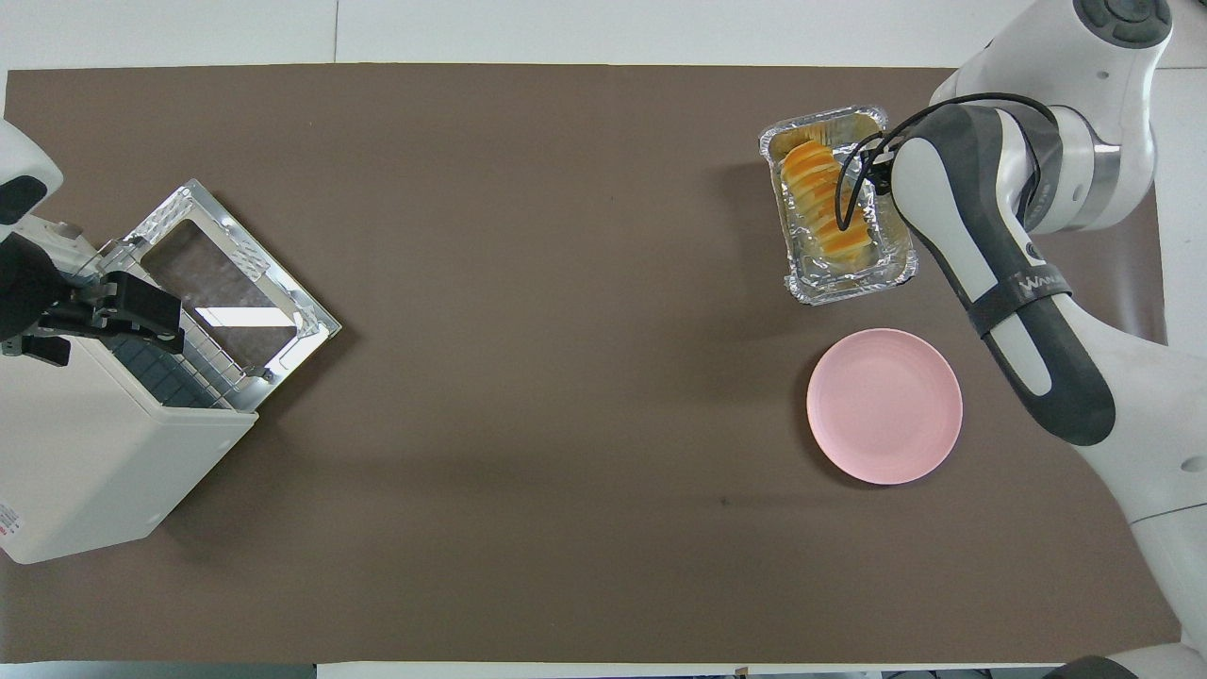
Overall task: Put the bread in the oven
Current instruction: 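Push the foil tray with the right gripper toward the toaster oven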
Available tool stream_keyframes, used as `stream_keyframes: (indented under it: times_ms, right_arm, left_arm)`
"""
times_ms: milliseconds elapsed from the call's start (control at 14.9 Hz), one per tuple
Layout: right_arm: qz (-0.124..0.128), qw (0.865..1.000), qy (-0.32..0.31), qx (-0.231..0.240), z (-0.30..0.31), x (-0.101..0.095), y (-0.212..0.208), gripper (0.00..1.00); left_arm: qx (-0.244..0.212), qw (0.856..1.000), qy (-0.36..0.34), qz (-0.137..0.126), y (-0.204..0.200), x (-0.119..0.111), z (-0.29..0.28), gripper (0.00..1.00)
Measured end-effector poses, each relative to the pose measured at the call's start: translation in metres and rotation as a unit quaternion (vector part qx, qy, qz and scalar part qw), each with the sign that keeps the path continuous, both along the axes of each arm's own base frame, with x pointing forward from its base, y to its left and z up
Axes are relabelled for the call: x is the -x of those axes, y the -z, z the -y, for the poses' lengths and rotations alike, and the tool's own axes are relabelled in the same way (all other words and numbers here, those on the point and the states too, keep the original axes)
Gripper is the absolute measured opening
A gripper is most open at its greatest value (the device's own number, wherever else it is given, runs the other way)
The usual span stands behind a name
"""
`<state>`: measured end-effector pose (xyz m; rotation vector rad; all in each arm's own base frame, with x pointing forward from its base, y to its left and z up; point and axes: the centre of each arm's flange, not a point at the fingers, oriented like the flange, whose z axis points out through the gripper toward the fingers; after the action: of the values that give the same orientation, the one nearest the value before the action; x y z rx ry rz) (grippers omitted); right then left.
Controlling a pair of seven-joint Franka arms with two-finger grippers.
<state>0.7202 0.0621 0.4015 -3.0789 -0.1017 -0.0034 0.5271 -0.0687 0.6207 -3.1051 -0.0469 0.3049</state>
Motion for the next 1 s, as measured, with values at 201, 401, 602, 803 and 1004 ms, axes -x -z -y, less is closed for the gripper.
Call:
stream_keyframes:
  times_ms: [201, 401, 602, 803, 1004]
  right_arm:
    - [-0.01, 0.999, 0.029, -0.02, -0.079, 0.01, -0.03, 0.01]
    - [-0.024, 0.998, 0.043, -0.042, -0.177, 0.036, -0.032, 0.01]
    - [-0.035, 0.994, 0.082, -0.069, -0.233, 0.055, -0.022, 0.01]
    - [-0.024, 0.991, 0.102, -0.08, -0.277, 0.073, 0.014, 0.01]
    - [-0.007, 0.992, 0.099, -0.084, -0.3, 0.091, 0.054, 0.01]
  left_arm:
    - [0.0, 1.0, 0.0, 0.0, 0.0, 0.0, 0.0, 1.0]
    - [0.0, 1.0, 0.0, 0.0, 0.0, 0.0, 0.0, 1.0]
    - [0.0, 1.0, 0.0, 0.0, 0.0, 0.0, 0.0, 1.0]
    - [0.0, 1.0, 0.0, 0.0, 0.0, 0.0, 0.0, 1.0]
    - [0.0, 1.0, 0.0, 0.0, 0.0, 0.0, 0.0, 1.0]
